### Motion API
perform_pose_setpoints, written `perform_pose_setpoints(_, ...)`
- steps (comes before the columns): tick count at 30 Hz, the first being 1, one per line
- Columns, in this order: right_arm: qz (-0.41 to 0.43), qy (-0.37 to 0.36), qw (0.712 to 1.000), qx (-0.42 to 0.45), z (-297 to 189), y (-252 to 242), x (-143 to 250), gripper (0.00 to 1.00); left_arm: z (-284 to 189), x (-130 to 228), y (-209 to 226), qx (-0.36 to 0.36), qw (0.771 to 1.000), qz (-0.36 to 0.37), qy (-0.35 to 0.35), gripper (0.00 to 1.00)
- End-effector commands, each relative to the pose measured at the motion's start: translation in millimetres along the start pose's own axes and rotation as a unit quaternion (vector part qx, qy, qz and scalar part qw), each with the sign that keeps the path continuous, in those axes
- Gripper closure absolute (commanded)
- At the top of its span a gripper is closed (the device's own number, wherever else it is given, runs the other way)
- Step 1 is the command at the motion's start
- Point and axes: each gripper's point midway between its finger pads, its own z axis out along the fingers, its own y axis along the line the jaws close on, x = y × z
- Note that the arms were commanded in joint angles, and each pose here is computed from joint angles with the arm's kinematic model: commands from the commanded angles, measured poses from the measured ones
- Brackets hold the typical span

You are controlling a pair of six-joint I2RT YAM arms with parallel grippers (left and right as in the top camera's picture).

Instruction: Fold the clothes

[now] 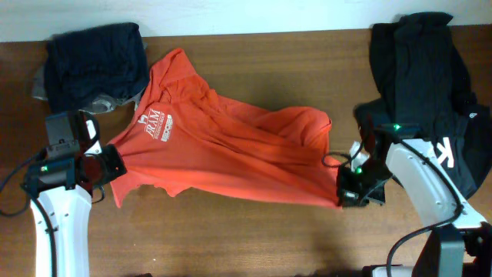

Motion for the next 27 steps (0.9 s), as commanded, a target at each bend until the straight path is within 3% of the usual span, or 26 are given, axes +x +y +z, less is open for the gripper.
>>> perform_pose_setpoints(1, 0.02, 0.027, 0.999, 0.014, 14, -11, 16, 0.96, -5, -5, 10, -0.028, 1.0, 0.001, -0.009, 0.99)
perform_pose_setpoints(5, 0.02, 0.028, 0.999, -0.006, 20, -6, 15, 0.95, -5, -4, 12, -0.031, 0.999, 0.001, -0.007, 0.99)
perform_pose_setpoints(15, -0.018, -0.024, 0.999, -0.043, 5, 13, -9, 0.82, -5, -7, 11, -0.03, 0.999, 0.001, -0.012, 0.99)
perform_pose_setpoints(19, -0.035, -0.069, 0.996, -0.042, -19, 20, -24, 0.7, -5, -7, 11, -0.03, 0.999, 0.001, -0.012, 0.99)
perform_pose_setpoints(23, -0.053, -0.148, 0.987, -0.029, -40, 24, -58, 0.42, -5, -7, 11, -0.03, 0.999, 0.001, -0.013, 0.99)
perform_pose_setpoints(24, -0.06, -0.174, 0.982, -0.03, -44, 26, -70, 0.39, -5, -7, 11, -0.03, 0.999, 0.001, -0.013, 0.91)
perform_pose_setpoints(27, -0.069, -0.232, 0.969, -0.041, -51, 35, -105, 0.38, -5, -9, 10, -0.029, 0.999, 0.0, -0.017, 0.38)
